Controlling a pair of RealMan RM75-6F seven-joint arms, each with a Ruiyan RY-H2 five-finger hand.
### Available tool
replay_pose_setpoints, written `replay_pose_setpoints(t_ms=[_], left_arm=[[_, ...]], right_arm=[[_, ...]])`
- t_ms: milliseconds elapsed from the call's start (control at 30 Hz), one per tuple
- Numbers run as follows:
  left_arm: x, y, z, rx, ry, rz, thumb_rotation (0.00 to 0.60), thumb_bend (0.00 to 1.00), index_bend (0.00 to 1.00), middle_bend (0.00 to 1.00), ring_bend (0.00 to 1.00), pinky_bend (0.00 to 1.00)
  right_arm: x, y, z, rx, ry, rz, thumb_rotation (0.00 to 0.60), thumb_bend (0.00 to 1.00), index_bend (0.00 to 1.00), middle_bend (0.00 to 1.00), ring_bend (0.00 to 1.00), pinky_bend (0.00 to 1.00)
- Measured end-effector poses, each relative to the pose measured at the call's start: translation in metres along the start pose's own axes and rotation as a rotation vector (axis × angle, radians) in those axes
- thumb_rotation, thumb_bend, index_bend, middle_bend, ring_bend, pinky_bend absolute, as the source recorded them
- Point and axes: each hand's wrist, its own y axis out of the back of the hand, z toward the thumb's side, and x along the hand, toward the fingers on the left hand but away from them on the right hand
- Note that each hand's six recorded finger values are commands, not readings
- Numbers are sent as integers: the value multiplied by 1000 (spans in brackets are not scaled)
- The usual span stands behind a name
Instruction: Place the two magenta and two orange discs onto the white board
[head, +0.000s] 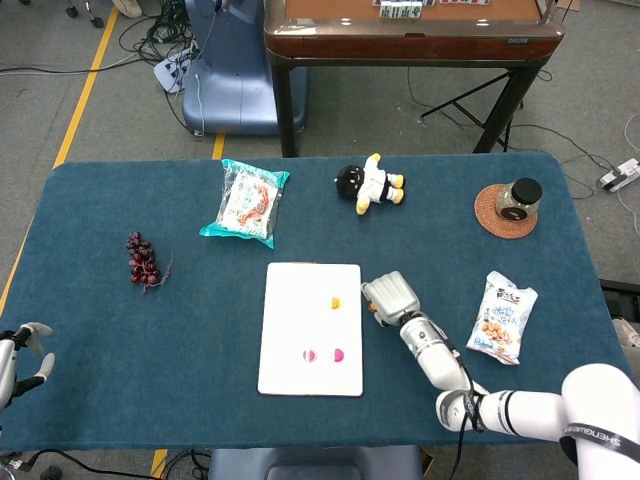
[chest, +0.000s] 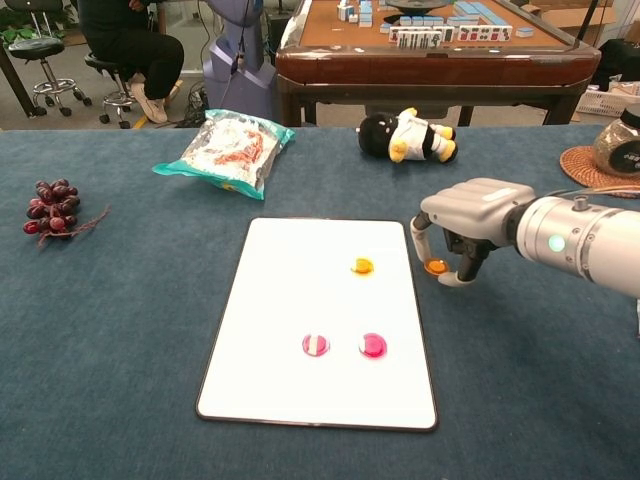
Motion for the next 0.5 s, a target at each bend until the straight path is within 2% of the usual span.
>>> replay_pose_setpoints(t_ms=[267, 500], left_arm=[[0, -1, 1, 3, -2, 0, 600, 381, 484, 563, 430, 627], [0, 1, 0, 1, 1, 5, 600, 381, 484, 563, 430, 627]], right_arm=[[0, 31, 18, -3, 33, -66, 600, 291, 537, 1000, 1000, 1000], [-7, 52, 45, 14, 69, -106, 600, 292, 537, 1000, 1000, 1000]])
